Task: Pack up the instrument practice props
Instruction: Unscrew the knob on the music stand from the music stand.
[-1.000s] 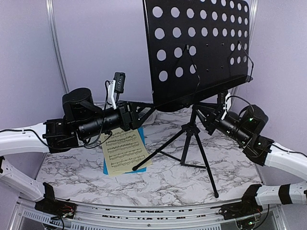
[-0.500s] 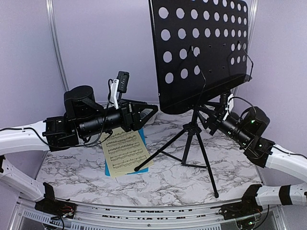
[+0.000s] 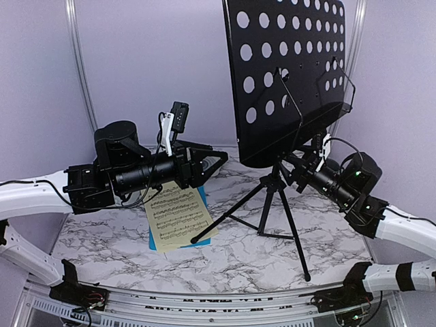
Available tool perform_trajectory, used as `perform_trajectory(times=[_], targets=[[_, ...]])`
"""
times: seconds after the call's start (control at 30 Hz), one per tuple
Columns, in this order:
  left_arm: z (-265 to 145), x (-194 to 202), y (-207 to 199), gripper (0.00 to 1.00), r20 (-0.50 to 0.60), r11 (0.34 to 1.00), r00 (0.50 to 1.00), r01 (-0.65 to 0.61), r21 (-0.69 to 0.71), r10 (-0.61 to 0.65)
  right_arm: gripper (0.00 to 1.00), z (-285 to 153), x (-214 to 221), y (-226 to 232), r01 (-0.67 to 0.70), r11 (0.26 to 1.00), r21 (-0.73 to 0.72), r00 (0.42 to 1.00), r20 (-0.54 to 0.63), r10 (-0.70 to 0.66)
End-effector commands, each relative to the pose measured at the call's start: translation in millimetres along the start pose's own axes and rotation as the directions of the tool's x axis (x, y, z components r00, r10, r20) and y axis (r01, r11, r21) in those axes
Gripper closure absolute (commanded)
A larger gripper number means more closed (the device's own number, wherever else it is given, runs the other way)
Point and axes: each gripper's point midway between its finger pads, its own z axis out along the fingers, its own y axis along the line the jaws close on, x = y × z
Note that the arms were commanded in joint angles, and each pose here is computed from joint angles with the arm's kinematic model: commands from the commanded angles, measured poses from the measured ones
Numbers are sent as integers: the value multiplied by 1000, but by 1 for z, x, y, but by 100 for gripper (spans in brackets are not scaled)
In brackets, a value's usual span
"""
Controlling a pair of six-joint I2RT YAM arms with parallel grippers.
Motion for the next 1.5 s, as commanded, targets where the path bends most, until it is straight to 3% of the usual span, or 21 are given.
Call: perform_trajectory(times=[0.0,0.47,0.67,0.9,1.13,1.23,1.47], targets=[[1,-10,-7,30,19,999,1000,-9,31,8,45,-14,-31,11,16,999,-37,995,103,-12],[10,-9,-19,29,19,994,999,-38,103,36,39,-15,-24,3,4,1000,4,995,102,-5],[19,-11,-19,29,73,979,982,-183,85,177,45,-5,-24,8,-9,999,-38,993,116,13],[33,-17,-37,29,192,902,895,-424,78,403,56,2,-28,9,-12,998,-56,992,126,19],[48,-31,-57,27,294,775,746,-632,26,598,72,3,-34,10,-11,998,-61,990,139,19],[51,-38,-61,23,336,720,673,-694,-20,658,73,5,-37,11,-3,998,-63,990,139,12],[62,-46,-68,23,375,676,613,-735,-50,695,67,4,-48,10,7,998,-56,985,173,3]])
